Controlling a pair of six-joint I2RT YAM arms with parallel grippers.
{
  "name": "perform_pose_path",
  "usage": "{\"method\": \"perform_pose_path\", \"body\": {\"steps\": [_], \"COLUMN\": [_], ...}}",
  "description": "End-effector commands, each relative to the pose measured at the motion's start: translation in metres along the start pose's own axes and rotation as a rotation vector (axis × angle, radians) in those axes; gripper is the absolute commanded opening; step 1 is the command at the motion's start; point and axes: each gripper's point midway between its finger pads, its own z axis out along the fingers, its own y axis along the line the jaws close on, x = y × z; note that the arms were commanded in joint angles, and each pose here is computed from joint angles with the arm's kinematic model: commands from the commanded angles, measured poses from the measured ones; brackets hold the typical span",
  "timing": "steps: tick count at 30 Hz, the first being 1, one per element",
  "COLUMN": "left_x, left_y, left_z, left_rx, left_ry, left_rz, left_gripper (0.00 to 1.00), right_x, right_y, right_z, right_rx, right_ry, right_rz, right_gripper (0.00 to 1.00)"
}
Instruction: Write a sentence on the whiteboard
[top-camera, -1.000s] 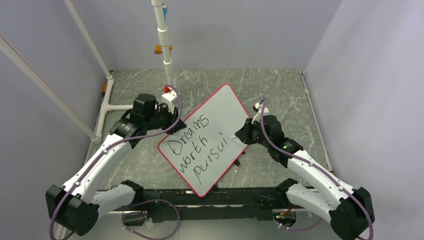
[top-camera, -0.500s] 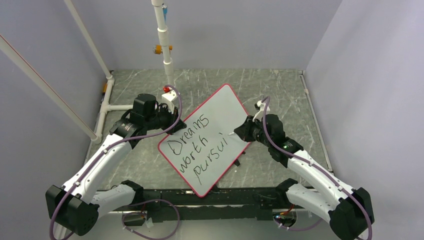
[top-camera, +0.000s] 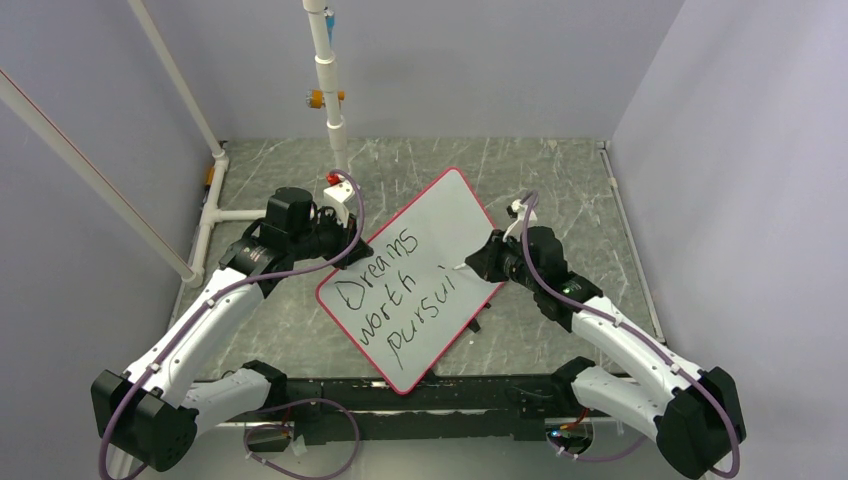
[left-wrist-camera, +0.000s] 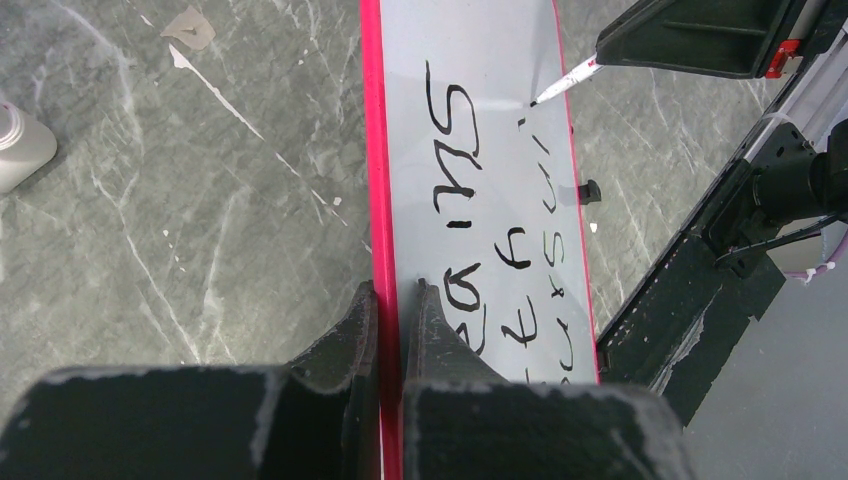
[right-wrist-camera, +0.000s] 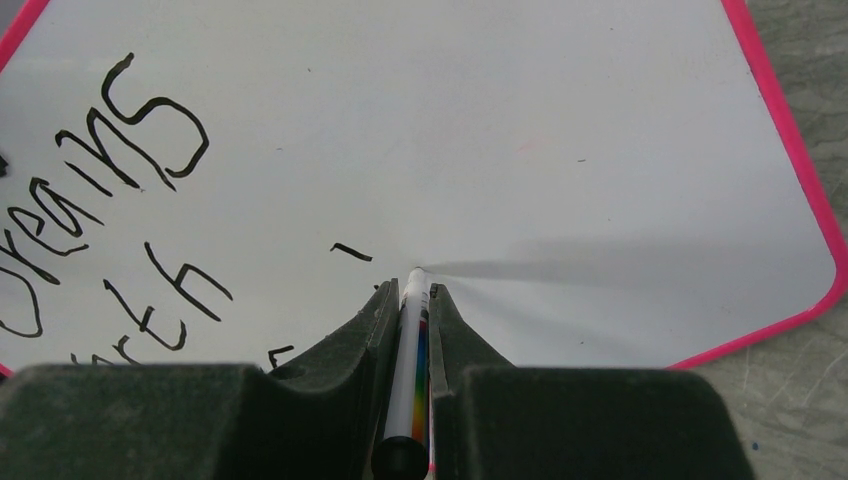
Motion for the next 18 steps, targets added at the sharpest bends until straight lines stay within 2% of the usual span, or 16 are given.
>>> {"method": "perform_pose_path", "body": {"steps": [1,18], "left_x": [0.013,0.012], "left_y": [0.01,0.01], "left_z": [0.002,0.003], "left_rx": [-0.037,-0.036], "left_ry": [0.049,0.05], "left_rz": [0.101,0.101], "left_gripper": [0.0,0.0], "right_x": [-0.012,0.021], "right_y": [0.006,-0.015], "right_z": [0.002,-0.008], "right_rx": [-0.025,0.042], "right_ry": [-0.036,0.034], "right_rz": [-0.005,0.007], "right_gripper": [0.0,0.0]}}
